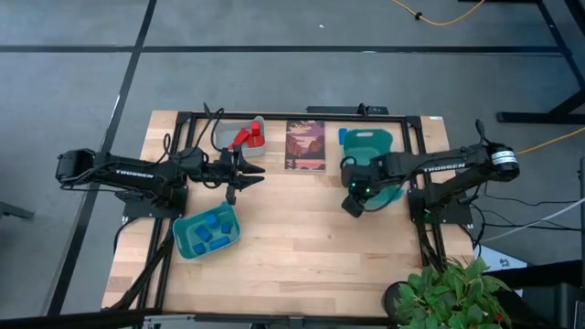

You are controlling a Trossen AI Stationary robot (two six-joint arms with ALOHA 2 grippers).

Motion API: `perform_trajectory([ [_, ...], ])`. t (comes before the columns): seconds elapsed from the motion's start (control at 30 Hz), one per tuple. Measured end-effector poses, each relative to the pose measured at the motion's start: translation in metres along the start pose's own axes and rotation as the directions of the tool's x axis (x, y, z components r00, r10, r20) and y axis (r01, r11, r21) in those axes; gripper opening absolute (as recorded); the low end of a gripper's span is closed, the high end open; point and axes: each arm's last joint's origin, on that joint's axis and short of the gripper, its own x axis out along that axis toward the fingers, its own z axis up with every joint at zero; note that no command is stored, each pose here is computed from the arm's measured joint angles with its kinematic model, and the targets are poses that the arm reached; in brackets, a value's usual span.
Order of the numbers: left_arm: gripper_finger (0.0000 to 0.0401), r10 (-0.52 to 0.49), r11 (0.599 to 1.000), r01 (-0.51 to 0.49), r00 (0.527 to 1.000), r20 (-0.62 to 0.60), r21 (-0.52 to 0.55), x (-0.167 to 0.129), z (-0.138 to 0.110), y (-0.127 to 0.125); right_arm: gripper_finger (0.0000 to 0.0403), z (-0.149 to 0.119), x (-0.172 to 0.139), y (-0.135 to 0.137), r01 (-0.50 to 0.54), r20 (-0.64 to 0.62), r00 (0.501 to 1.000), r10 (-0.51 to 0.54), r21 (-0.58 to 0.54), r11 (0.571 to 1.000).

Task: Sort & place blocks by color
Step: Move the right green bin to the bottom, then put the blue block into the left green bin

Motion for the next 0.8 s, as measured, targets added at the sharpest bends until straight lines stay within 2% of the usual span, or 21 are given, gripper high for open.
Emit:
perform_trajectory([
  [0.17, 0.0111, 0.0, 1.0, 0.0, 1.0, 0.0, 0.0, 0.0, 0.0, 0.0, 0.0, 0.002, -0.002, 0.023, -0.139, 0.09, 0.985, 0.145, -0.068, 0.988],
  [0.23, 0.0111, 0.0, 1.0, 0.0, 1.0, 0.0, 0.0, 0.0, 0.0, 0.0, 0.0, 0.002, -0.004, 0.028, -0.16, 0.111, 0.979, 0.169, -0.088, 0.983],
  [0.37, 0.0111, 0.0, 1.0, 0.0, 1.0, 0.0, 0.001, 0.0, 0.0, 0.0, 0.0, 0.016, -0.022, 0.033, -0.121, 0.225, 0.963, 0.148, -0.127, 0.984],
  [0.47, 0.0111, 0.0, 1.0, 0.0, 1.0, 0.001, 0.002, 0.0, 0.0, 0.0, 0.0, 0.036, -0.047, 0.026, -0.021, 0.356, 0.932, 0.064, -0.125, 0.992],
  [0.53, 0.0111, 0.0, 1.0, 0.0, 1.0, 0.001, 0.002, 0.0, 0.0, 0.0, 0.0, 0.055, -0.062, 0.013, 0.072, 0.452, 0.891, -0.031, -0.072, 0.995],
  [0.6, 0.0111, 0.0, 1.0, 0.0, 1.0, 0.001, 0.002, 0.0, 0.0, 0.0, 0.0, 0.075, -0.071, -0.008, 0.131, 0.489, 0.865, -0.111, -0.006, 0.991],
  [0.7, 0.0111, 0.0, 1.0, 0.0, 1.0, 0.001, 0.002, 0.0, 0.0, 0.0, 0.0, 0.107, -0.071, -0.048, 0.205, 0.481, 0.847, -0.228, 0.099, 0.974],
  [0.8, 0.0111, -0.001, 1.0, 0.001, 1.0, 0.001, 0.003, 0.0, 0.0, 0.0, 0.0, 0.134, -0.057, -0.095, 0.263, 0.419, 0.844, -0.335, 0.221, 0.939],
])
